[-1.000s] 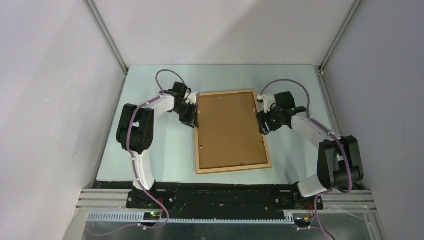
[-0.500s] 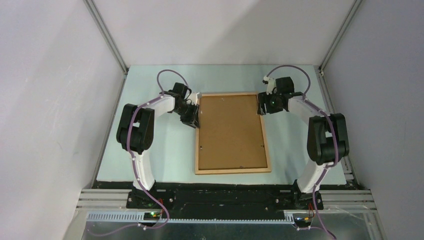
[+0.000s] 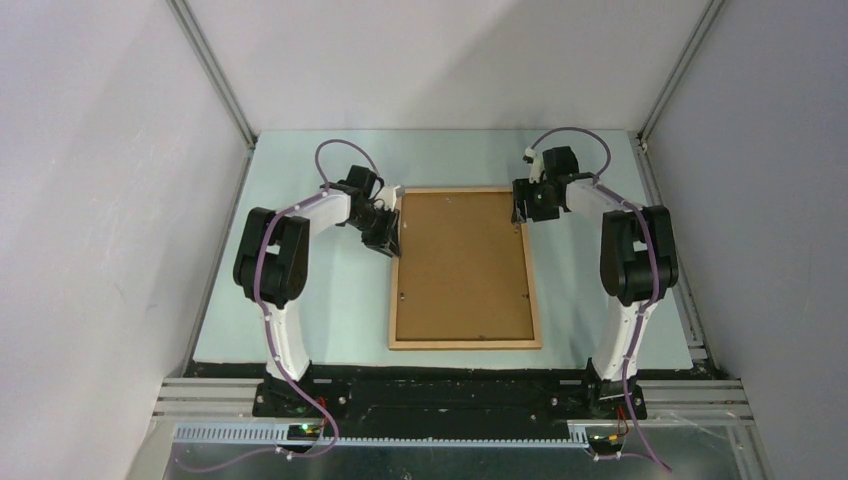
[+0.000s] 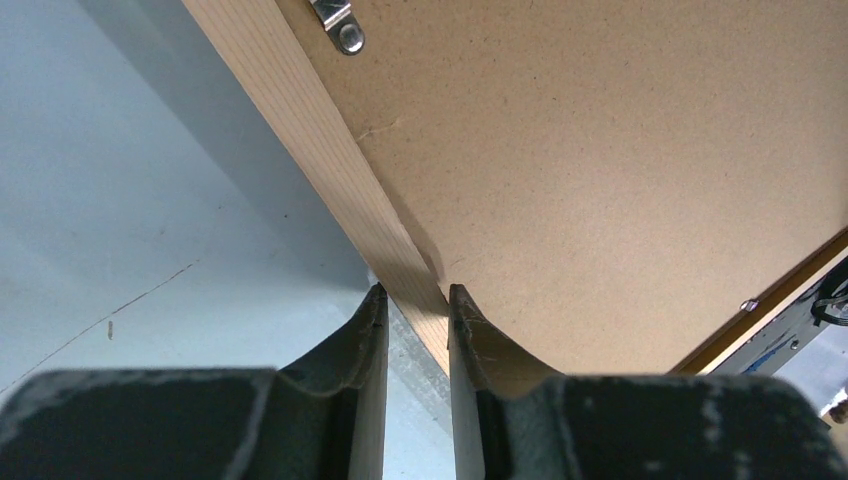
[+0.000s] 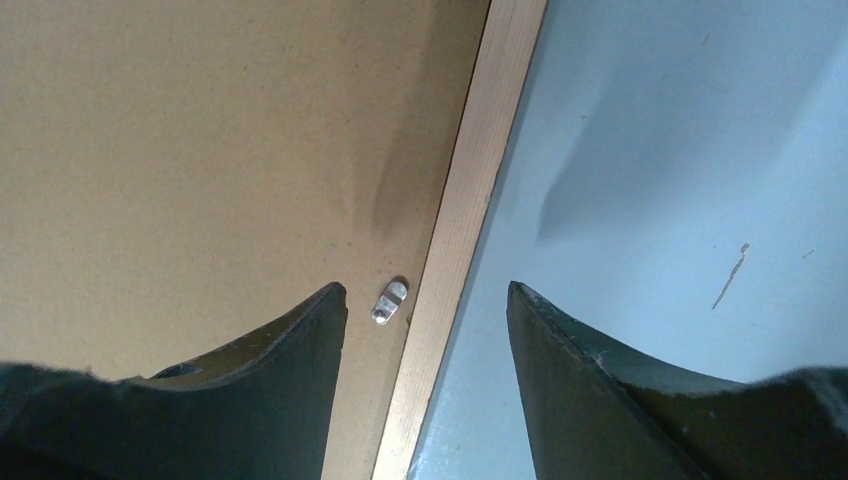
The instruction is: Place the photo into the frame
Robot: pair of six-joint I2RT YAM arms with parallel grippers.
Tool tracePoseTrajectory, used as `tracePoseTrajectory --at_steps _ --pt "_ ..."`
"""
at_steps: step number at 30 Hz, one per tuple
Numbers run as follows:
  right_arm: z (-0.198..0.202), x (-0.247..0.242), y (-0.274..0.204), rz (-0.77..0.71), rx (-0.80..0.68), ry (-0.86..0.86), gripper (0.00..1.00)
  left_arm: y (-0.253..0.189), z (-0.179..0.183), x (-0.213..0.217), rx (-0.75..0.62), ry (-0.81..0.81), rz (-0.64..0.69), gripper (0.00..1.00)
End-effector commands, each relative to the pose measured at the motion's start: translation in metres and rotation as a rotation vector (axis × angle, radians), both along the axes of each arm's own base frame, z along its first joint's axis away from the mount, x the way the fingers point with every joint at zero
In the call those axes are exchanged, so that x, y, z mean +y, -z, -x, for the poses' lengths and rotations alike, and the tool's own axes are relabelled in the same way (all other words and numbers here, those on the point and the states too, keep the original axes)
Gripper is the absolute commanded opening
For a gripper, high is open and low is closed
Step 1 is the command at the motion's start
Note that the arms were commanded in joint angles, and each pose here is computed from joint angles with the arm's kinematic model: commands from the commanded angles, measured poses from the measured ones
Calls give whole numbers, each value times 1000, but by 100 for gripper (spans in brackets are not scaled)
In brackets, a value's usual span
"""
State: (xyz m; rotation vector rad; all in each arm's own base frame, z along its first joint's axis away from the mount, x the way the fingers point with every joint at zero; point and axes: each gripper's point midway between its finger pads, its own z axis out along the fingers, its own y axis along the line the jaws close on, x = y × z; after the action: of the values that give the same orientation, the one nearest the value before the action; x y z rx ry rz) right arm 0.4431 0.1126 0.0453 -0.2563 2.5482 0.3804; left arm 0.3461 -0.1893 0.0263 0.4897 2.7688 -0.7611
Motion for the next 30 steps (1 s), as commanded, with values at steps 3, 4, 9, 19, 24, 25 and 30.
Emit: tracePoseTrajectory --at_steps 3,4,9,19,24,25,30 --pt "-10 -6 2 31 43 37 63 -3 12 -13 14 70 49 0" --pt "-10 -6 6 34 56 37 63 -3 12 -13 16 70 50 0" --pt "-8 -5 11 43 84 34 60 -3 12 -13 14 71 51 0" --pt "1 -3 17 57 114 12 56 -2 11 -14 17 68 50 0" --pt "8 -4 20 65 132 -5 53 -2 11 -12 17 65 46 0" --pt "9 -5 19 67 129 -11 53 -2 11 -13 16 66 46 0" --pt "13 -9 17 87 121 -28 49 -2 11 -12 16 63 42 0"
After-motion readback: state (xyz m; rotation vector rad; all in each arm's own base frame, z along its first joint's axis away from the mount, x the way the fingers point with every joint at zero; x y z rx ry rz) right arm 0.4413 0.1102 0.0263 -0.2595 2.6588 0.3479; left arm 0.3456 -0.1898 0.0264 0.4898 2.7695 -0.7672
